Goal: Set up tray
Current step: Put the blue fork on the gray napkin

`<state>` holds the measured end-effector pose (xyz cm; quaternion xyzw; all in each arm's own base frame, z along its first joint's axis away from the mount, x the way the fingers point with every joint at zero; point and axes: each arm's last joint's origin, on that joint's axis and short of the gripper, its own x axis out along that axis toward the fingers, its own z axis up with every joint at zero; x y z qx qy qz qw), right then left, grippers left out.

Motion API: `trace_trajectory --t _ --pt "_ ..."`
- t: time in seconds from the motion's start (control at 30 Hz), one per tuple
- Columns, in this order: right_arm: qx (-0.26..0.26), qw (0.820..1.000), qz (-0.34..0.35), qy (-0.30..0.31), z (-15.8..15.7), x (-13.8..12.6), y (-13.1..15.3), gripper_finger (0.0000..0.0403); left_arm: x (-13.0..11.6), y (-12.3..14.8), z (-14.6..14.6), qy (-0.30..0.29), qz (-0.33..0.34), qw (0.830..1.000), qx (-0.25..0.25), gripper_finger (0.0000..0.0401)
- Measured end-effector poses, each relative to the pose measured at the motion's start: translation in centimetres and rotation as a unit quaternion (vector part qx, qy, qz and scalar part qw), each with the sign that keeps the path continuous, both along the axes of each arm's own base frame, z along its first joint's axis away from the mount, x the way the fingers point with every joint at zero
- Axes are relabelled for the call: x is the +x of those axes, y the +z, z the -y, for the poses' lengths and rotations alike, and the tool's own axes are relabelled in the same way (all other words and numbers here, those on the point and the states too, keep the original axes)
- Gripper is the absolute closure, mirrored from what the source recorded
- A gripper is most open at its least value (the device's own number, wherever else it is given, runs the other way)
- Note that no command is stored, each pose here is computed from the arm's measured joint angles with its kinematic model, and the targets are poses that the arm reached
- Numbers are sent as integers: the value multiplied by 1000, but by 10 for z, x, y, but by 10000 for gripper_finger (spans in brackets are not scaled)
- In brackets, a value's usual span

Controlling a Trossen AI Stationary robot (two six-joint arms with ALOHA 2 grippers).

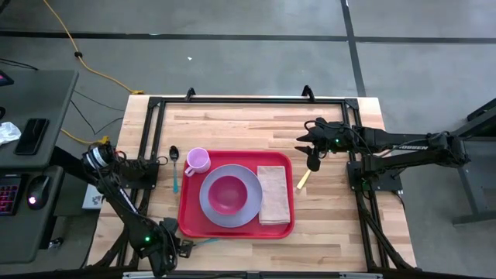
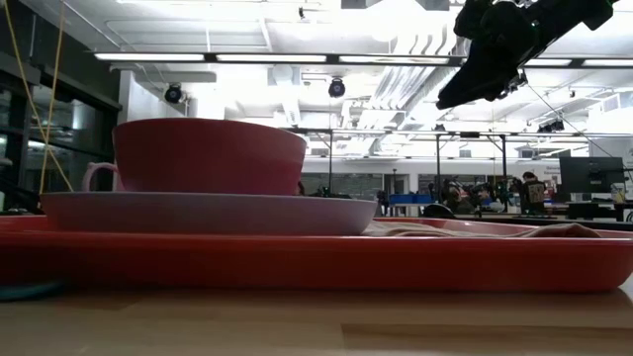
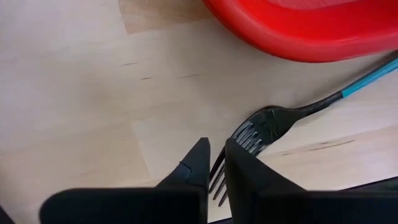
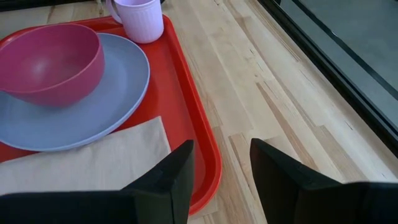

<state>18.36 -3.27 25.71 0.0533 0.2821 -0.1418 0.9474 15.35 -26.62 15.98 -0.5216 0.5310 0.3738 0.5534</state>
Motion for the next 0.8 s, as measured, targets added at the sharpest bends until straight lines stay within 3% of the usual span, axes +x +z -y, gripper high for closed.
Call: trace_trajectory --t 0.57,0.8 --pt "-6 1000 -1 -10 1 0 0 267 0 0 0 -12 -1 1000 1 364" --pt "-6 1000 -1 -10 1 0 0 267 -1 0 1 -42 -18 999 -7 367"
